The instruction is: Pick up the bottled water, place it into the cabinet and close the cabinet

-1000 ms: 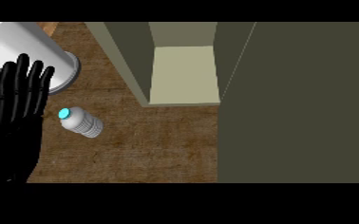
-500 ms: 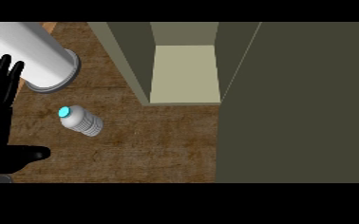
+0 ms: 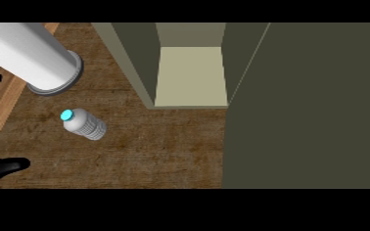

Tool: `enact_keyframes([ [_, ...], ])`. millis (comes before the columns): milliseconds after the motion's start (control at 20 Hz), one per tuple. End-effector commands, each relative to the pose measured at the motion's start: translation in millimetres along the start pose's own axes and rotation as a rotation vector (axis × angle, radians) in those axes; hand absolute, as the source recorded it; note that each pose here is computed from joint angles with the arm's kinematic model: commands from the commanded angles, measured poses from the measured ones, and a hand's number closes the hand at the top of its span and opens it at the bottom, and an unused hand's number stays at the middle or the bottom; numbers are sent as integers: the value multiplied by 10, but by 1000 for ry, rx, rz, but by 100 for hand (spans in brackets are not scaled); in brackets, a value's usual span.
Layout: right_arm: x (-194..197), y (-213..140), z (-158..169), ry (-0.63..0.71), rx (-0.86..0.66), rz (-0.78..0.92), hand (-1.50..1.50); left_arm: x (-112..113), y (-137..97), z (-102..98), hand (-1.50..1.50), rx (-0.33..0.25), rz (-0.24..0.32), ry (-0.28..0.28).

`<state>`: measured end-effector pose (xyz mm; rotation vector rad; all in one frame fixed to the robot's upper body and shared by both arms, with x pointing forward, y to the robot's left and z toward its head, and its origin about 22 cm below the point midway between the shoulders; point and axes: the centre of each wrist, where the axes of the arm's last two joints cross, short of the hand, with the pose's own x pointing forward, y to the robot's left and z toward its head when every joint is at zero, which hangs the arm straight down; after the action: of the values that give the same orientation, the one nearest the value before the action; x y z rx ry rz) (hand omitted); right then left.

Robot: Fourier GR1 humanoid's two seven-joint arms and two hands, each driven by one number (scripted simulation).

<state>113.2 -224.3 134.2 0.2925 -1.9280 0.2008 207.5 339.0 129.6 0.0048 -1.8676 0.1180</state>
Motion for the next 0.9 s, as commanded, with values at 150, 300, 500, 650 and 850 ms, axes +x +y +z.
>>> enact_keyframes([
  [150,380,121,244,-22,9,-10,-150,-238,260,76,-150,53,-90,104],
  [300,344,150,334,-7,7,2,-150,-246,271,137,-150,53,-61,142],
  [500,435,160,388,-15,28,9,-150,-598,309,71,-150,62,-55,173],
  [650,333,288,384,-37,3,-15,-150,-730,501,209,-150,76,-55,240],
  [850,385,210,455,-3,36,-22,-150,-1187,368,22,-150,48,-23,314],
])
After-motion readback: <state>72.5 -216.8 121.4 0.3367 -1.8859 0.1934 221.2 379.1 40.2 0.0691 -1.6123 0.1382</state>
